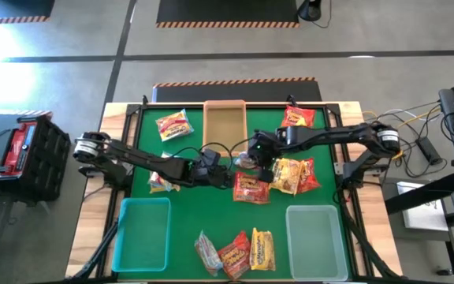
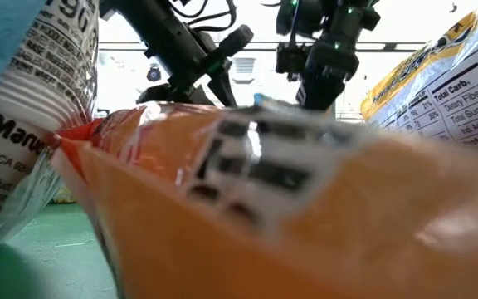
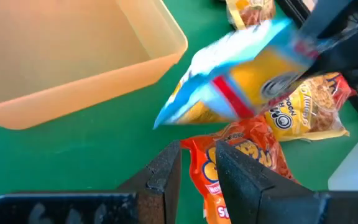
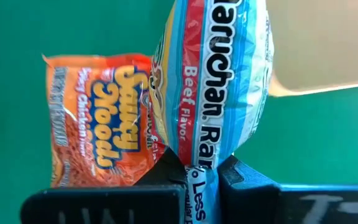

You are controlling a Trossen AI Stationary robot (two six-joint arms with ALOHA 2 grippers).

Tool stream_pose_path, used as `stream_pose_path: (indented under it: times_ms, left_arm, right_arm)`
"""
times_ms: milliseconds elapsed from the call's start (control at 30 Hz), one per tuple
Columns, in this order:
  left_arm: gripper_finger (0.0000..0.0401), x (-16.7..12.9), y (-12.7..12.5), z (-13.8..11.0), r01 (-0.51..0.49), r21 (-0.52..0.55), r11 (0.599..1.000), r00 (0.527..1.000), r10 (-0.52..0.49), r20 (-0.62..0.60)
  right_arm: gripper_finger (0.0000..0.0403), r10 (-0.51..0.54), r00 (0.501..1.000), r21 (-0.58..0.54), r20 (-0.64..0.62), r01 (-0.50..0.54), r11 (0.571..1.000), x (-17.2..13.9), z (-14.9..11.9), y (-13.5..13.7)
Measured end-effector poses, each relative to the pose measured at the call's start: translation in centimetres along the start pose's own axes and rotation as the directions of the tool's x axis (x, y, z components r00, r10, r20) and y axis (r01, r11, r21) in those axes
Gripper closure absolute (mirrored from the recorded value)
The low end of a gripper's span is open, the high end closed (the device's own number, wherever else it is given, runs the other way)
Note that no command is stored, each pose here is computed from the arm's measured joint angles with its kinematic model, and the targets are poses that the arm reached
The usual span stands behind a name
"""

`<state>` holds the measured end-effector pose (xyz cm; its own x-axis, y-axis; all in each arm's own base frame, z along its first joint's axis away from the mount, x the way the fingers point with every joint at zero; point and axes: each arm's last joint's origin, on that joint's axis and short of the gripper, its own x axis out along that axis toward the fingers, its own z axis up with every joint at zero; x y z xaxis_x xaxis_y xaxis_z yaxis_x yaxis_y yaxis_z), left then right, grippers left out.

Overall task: Sort Maruchan noodles
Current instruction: Put the blue noodle pack into the yellow bin

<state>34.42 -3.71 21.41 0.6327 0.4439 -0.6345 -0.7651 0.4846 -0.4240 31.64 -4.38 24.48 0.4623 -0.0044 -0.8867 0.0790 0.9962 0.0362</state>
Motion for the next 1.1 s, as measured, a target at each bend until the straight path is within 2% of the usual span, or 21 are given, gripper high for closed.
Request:
stream_pose_path:
  times_ms: [233, 433, 733, 1100]
  left_arm:
    - [0.0317, -1.1, 0.2, 0.8, -0.005, 0.005, 1.0, 1.0, 0.005, 0.018]
    - [0.0317, -2.1, 0.6, 1.7, -0.031, 0.005, 1.0, 0.998, 0.03, 0.057]
    - [0.0317, -3.5, 1.8, 2.5, -0.111, 0.052, 0.993, 0.992, 0.107, 0.062]
    - [0.0317, -4.6, 3.6, 3.1, -0.233, 0.122, 0.965, 0.972, 0.229, 0.043]
  right_arm:
    - [0.0392, -0.025, 0.987, 0.039, 0.158, 0.019, 0.999, -3.5, 0.4, -0.9]
    - [0.0392, -0.091, 0.936, 0.095, 0.339, 0.062, 0.994, -4.5, 1.9, -3.3]
    - [0.0392, -0.204, 0.863, 0.155, 0.462, 0.147, 0.977, -2.8, 3.3, -8.1]
    - [0.0392, -0.287, 0.825, 0.146, 0.487, 0.248, 0.958, 0.9, 3.6, -12.7]
